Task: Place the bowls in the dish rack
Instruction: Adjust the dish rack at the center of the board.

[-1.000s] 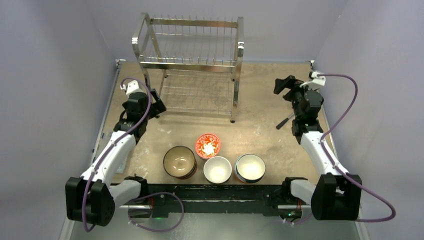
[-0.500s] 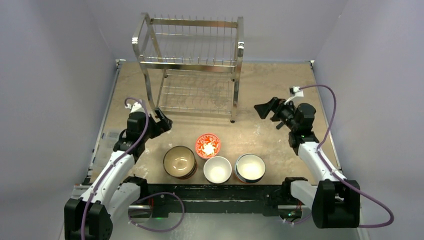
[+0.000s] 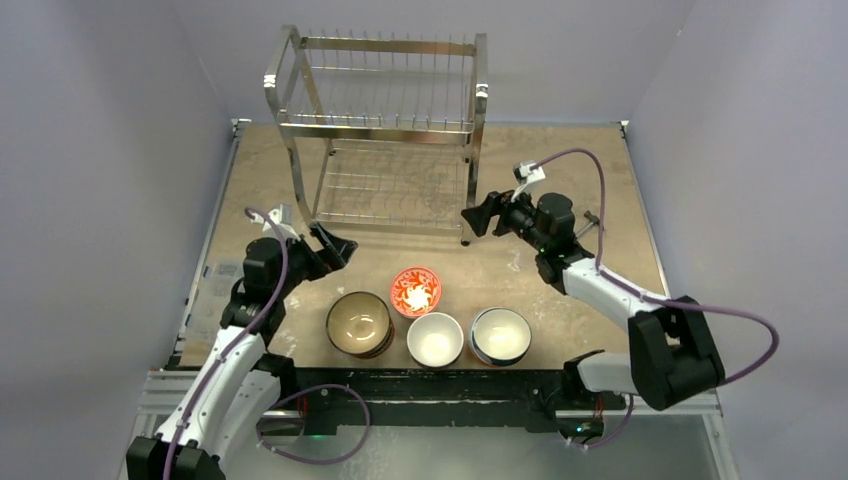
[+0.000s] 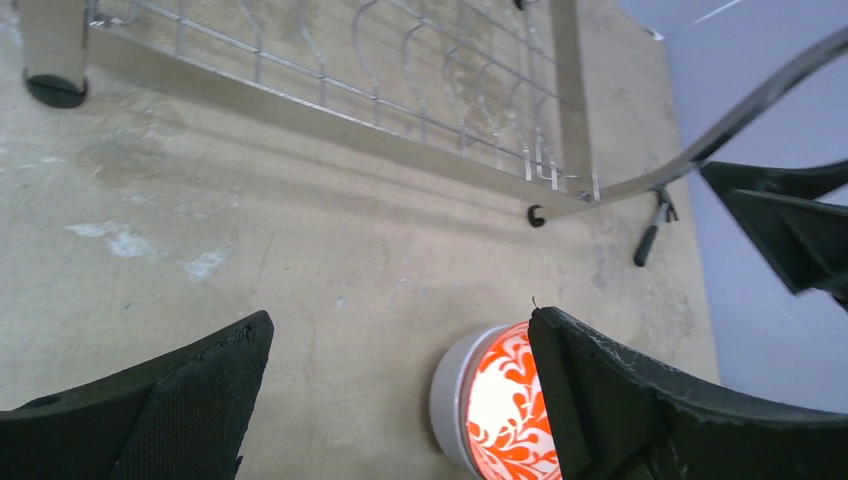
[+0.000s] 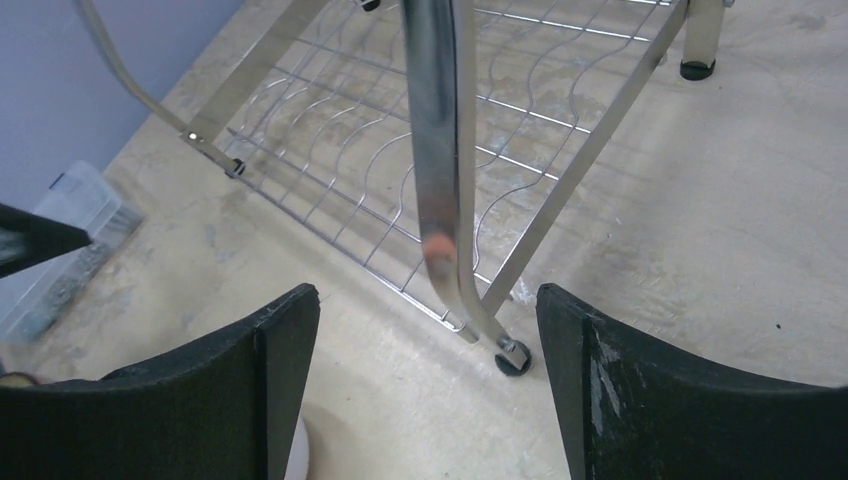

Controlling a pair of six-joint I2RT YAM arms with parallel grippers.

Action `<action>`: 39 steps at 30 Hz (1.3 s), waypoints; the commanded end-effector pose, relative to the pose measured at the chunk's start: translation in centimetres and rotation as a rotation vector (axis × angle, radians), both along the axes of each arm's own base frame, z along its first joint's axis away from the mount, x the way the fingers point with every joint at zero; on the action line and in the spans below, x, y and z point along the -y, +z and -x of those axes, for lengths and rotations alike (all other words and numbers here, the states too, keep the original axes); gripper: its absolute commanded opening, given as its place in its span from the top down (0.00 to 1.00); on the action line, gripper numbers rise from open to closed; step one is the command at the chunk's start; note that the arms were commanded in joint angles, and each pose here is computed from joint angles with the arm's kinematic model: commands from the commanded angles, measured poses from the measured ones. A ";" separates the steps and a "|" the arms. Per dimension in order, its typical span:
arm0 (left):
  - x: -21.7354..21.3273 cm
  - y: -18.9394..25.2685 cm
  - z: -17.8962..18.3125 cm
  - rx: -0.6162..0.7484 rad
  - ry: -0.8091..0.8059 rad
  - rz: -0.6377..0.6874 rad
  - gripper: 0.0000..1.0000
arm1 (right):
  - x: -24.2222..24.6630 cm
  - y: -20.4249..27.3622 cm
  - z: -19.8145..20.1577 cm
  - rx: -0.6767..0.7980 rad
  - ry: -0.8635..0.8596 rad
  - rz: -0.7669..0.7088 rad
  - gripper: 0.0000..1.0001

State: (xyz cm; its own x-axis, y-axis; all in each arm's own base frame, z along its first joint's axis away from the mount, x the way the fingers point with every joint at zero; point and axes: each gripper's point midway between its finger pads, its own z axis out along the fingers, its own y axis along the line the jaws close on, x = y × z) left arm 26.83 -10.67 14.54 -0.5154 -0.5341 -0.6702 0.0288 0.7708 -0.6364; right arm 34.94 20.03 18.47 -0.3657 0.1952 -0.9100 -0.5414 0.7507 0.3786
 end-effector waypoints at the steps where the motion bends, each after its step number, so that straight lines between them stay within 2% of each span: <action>1: 1.7 3.6 0.6 0.110 -0.085 0.084 0.01 | -0.8 2.8 -3.1 0.124 -0.058 -0.004 0.20; 3: 1.6 4.4 0.8 0.118 -0.081 0.085 0.01 | -1.8 2.6 -3.5 0.126 -0.041 -0.001 0.27; 5: 1.7 5.5 0.8 0.136 -0.085 0.083 0.01 | -2.6 2.5 -3.9 0.129 -0.025 0.006 0.38; 6: 1.7 5.9 0.8 0.141 -0.087 0.085 0.01 | -2.8 2.4 -3.9 0.128 -0.020 0.010 0.47; 7: 1.7 6.2 0.8 0.144 -0.087 0.087 0.01 | -2.9 2.2 -4.0 0.126 -0.018 0.014 0.65; 9: 1.8 6.7 0.8 0.157 -0.089 0.093 0.01 | -2.6 2.2 -4.1 0.127 -0.034 0.020 0.86; 12: 1.8 7.1 0.8 0.165 -0.085 0.104 0.01 | -1.6 2.2 -4.0 0.128 -0.083 0.037 1.00; 18: 1.9 7.2 0.8 0.168 -0.088 0.114 0.01 | 0.1 2.8 -4.0 0.098 -0.174 0.056 1.00; 27: 1.7 6.6 1.1 0.141 -0.089 0.091 0.01 | 3.3 2.5 -6.2 0.058 -0.296 0.125 1.00; 31: 1.6 6.2 1.2 0.130 -0.085 0.083 0.01 | 4.2 2.2 -7.4 0.031 -0.317 0.140 0.77; 33: 1.5 6.1 1.2 0.125 -0.082 0.078 0.01 | 4.9 1.8 -8.1 0.008 -0.333 0.155 0.58; 36: 1.3 5.8 1.2 0.114 -0.070 0.068 0.01 | 4.4 1.3 -8.1 -0.031 -0.277 0.154 0.35; 39: 1.1 5.7 1.2 0.112 -0.062 0.065 0.01 | 4.0 1.5 -7.1 -0.045 -0.233 0.128 0.20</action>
State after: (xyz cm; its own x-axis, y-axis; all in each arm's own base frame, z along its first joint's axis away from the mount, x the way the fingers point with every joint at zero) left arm 25.33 -11.92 18.05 -0.5157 -0.5537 -0.6539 0.1086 0.7147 -0.6909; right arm 41.98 16.19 17.72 -0.3948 0.1477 -0.9068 -0.3140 0.9059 0.2842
